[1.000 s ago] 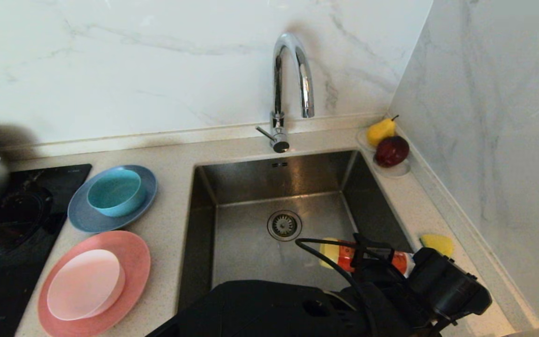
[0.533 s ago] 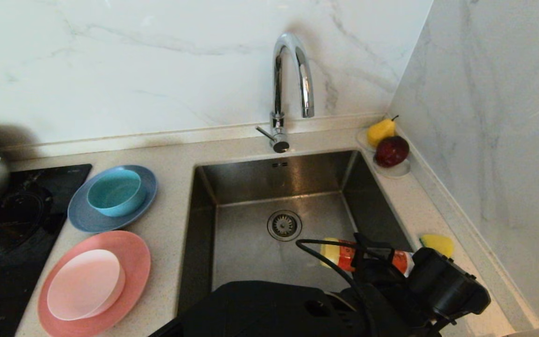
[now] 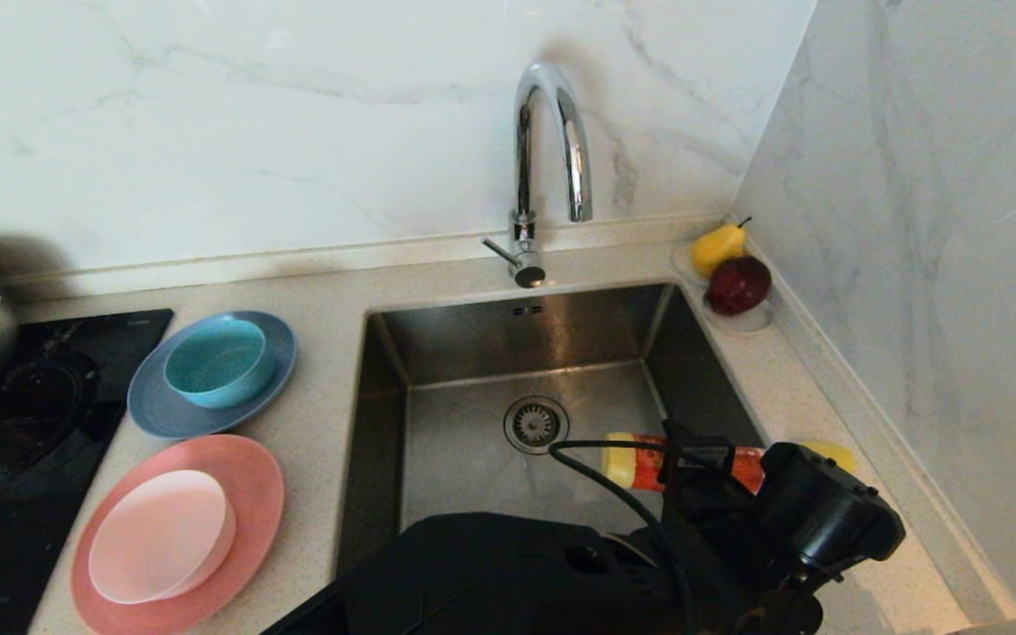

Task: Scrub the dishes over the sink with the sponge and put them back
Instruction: Squeeze it onto the sponge

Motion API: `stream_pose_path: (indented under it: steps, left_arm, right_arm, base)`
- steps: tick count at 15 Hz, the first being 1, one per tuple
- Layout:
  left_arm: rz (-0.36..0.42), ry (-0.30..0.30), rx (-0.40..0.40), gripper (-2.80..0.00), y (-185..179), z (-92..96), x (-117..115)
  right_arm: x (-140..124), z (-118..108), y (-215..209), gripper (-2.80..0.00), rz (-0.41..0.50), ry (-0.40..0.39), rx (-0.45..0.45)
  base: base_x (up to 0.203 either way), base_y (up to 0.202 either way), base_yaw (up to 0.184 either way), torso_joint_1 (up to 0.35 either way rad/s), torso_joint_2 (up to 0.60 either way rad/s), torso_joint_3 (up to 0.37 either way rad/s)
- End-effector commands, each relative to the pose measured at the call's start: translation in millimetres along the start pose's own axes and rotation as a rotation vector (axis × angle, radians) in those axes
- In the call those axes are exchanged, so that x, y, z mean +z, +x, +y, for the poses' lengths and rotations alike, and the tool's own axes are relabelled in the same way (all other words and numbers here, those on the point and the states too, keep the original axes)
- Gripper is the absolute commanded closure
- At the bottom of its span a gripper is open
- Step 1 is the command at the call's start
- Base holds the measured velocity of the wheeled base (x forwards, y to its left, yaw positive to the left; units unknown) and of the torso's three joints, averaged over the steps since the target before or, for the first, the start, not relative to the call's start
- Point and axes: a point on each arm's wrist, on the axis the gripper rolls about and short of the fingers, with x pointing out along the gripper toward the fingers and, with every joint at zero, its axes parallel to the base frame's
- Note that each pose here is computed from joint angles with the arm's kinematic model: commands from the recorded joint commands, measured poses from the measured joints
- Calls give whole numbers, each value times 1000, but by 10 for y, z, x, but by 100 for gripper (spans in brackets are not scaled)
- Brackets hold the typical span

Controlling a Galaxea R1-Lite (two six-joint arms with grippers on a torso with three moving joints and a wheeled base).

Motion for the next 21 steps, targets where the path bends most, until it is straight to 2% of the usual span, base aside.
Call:
stream_pose_path:
  steps: [1,4,10,12,14,17,21]
  left_arm:
    - [8,29,11,0,53,-65,13]
    - [0,81,42,0,101,-82,46]
    - [6,93,52,0,162,-117,44]
    - [7,116,54,0,165,-99,39]
    - [7,102,61,0,159,-69,40]
    - [5,47,90,0,176,41,31]
    - [10,28,99,0,179,137,4]
  right_arm:
    - [1,0,1,0,1,-1,1]
    - [1,0,1,0,1,-1,1]
    - [-1,0,0,0,0,-1,1]
    - [-1,0,1,0,2,-1,1]
    - [-1,0,1,0,2,-1,-1]
    - [3,0,0,0,0,-1,0]
    - [3,0,-1,0,-1,-1,1]
  base:
    - [0,0,0,0,0,0]
    - [0,0,0,0,0,0]
    - [0,0,0,0,0,0]
    - [0,0,0,0,0,0]
    - [0,0,0,0,0,0]
    - [0,0,0,0,0,0]
    - [0,0,0,0,0,0]
